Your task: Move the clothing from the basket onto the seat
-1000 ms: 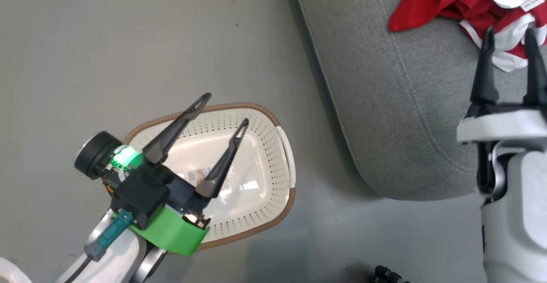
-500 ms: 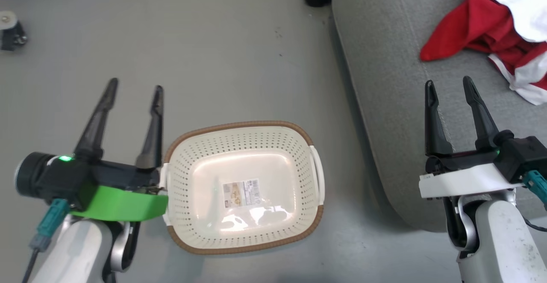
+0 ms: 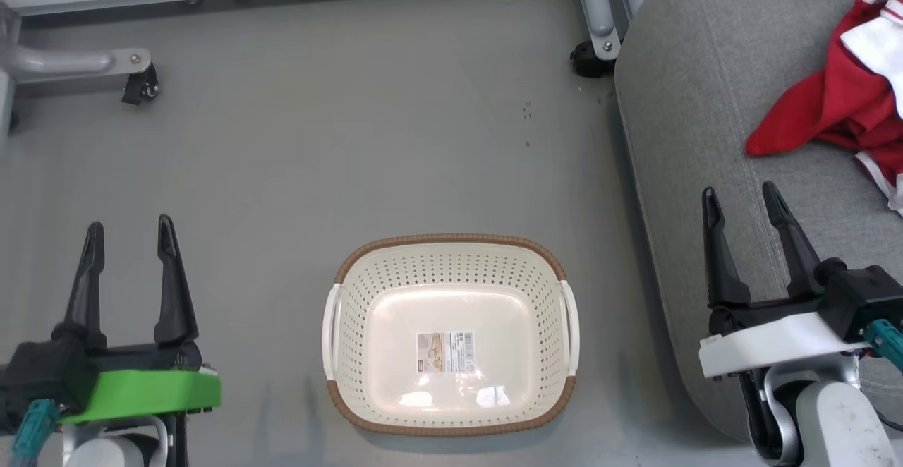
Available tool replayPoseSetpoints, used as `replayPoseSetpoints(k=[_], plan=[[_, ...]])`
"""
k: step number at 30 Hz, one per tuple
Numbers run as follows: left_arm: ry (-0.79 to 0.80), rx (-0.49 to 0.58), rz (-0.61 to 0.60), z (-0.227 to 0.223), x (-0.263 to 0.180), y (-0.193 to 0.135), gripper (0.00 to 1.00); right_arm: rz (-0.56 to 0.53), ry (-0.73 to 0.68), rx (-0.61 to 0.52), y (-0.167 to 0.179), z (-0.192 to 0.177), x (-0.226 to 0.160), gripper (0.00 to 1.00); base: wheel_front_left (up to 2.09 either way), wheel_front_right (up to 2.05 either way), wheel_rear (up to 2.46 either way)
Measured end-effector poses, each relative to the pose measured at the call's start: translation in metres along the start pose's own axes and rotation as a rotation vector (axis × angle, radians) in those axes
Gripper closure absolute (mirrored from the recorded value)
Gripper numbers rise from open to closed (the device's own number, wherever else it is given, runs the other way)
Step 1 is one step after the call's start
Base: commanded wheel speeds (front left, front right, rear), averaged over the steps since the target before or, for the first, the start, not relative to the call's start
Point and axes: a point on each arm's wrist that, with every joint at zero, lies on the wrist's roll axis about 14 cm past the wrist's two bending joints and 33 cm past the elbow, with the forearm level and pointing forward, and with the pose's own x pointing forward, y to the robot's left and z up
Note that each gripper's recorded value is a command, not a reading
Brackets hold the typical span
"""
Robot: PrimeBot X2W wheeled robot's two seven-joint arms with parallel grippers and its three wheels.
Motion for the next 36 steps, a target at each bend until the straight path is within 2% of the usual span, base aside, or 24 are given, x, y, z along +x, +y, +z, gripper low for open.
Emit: replayPoseSetpoints(k=[13, 36], plan=[[0.061, 0.009, -0.003, -0.011, -0.05, 0.0, 0.0, 0.027, 0.014, 0.036, 0.014, 0.011, -0.033, 0.0, 0.0, 0.0, 0.0], [0.107, 0.013, -0.032, -0.023, -0.08, -0.012, 0.0, 0.038, 0.035, 0.032, 0.021, 0.019, -0.063, 0.0, 0.0, 0.0, 0.0]])
